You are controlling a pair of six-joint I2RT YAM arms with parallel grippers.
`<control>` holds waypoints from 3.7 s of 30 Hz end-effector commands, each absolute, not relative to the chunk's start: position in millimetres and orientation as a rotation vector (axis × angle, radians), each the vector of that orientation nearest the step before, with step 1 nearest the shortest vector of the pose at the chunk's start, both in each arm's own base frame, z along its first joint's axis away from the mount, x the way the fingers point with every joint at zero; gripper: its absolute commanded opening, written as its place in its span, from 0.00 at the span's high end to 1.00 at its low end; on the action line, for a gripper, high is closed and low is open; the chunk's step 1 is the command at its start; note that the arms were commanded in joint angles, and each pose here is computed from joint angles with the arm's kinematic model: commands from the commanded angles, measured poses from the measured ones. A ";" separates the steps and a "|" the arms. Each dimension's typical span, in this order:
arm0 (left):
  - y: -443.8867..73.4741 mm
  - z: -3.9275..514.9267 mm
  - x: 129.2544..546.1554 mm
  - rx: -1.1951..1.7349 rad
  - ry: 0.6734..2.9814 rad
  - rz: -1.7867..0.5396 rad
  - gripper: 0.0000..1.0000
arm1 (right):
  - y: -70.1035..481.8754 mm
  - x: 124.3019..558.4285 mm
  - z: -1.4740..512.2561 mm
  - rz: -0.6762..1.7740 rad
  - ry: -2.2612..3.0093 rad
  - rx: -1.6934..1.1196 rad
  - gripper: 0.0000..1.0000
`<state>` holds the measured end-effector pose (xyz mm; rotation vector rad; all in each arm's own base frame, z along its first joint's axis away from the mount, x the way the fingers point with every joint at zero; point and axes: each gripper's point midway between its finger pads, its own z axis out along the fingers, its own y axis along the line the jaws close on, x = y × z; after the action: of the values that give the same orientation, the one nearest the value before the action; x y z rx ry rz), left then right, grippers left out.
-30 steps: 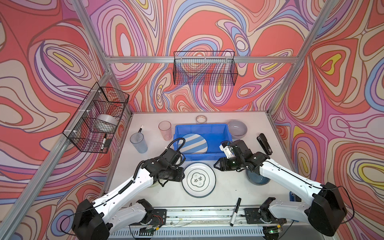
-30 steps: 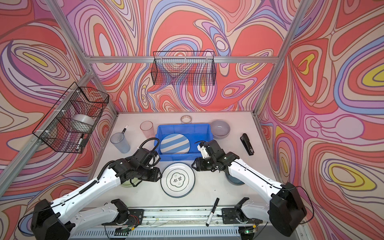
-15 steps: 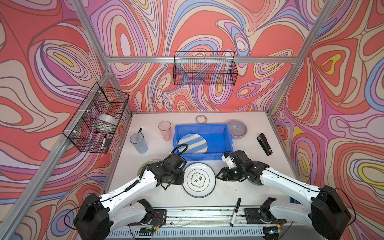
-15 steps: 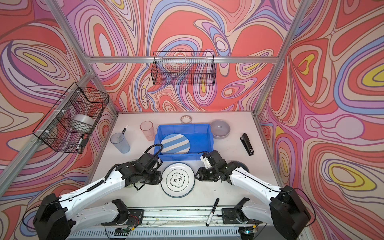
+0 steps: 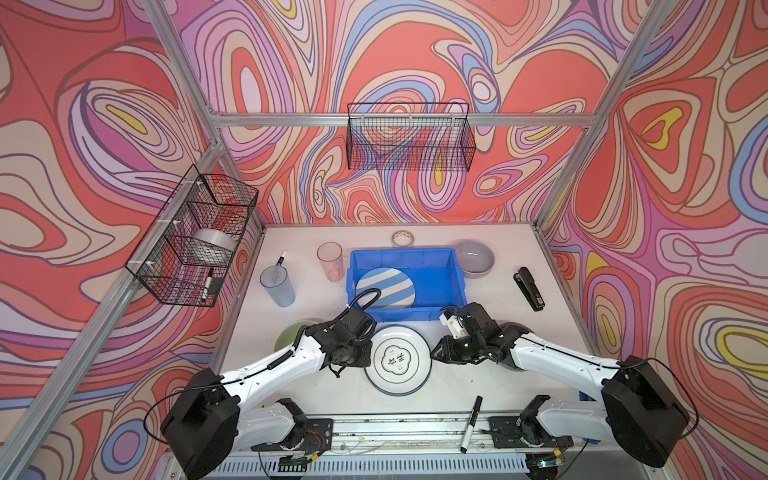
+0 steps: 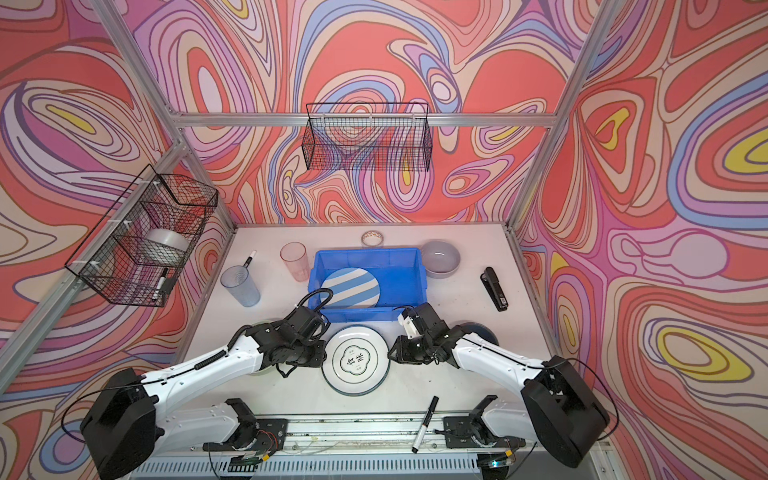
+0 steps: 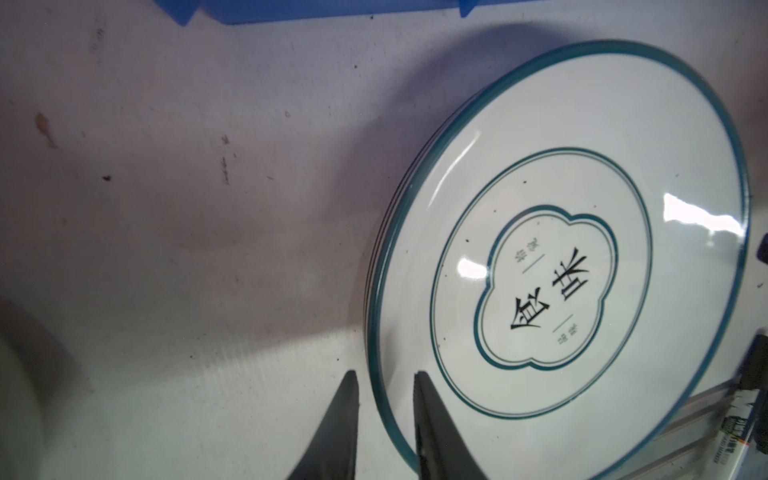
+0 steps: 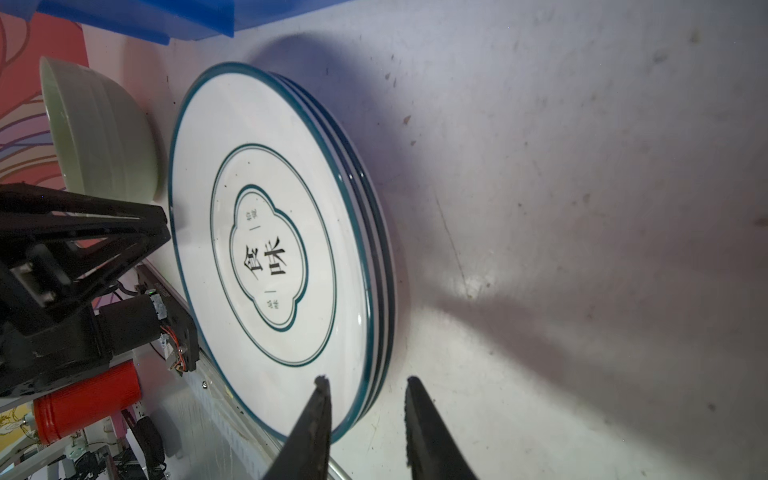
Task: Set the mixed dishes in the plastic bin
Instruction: 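Position both grippers at opposite rims of the white green-rimmed plate, then pinch and tilt up the white plate rim with the right gripper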
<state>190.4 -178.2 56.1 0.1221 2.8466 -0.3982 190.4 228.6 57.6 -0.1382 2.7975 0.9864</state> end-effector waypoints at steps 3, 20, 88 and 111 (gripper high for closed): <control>-183.2 48.3 192.0 0.126 2.851 -0.400 0.75 | 232.8 191.8 51.8 1.000 2.796 -0.144 0.72; -187.8 43.5 192.1 0.143 2.858 -0.408 0.75 | 241.1 192.8 58.1 1.070 2.773 -0.154 0.77; -198.6 31.8 189.5 0.178 2.870 -0.461 0.76 | 274.9 200.2 91.7 1.391 2.603 -0.174 0.80; -203.6 33.3 190.9 0.173 2.864 -0.494 0.74 | 274.3 211.3 90.7 1.336 2.580 -0.160 0.81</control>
<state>200.3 -189.5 37.1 0.1300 2.8338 -0.4045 200.0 255.7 69.3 -0.0598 2.6798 1.2704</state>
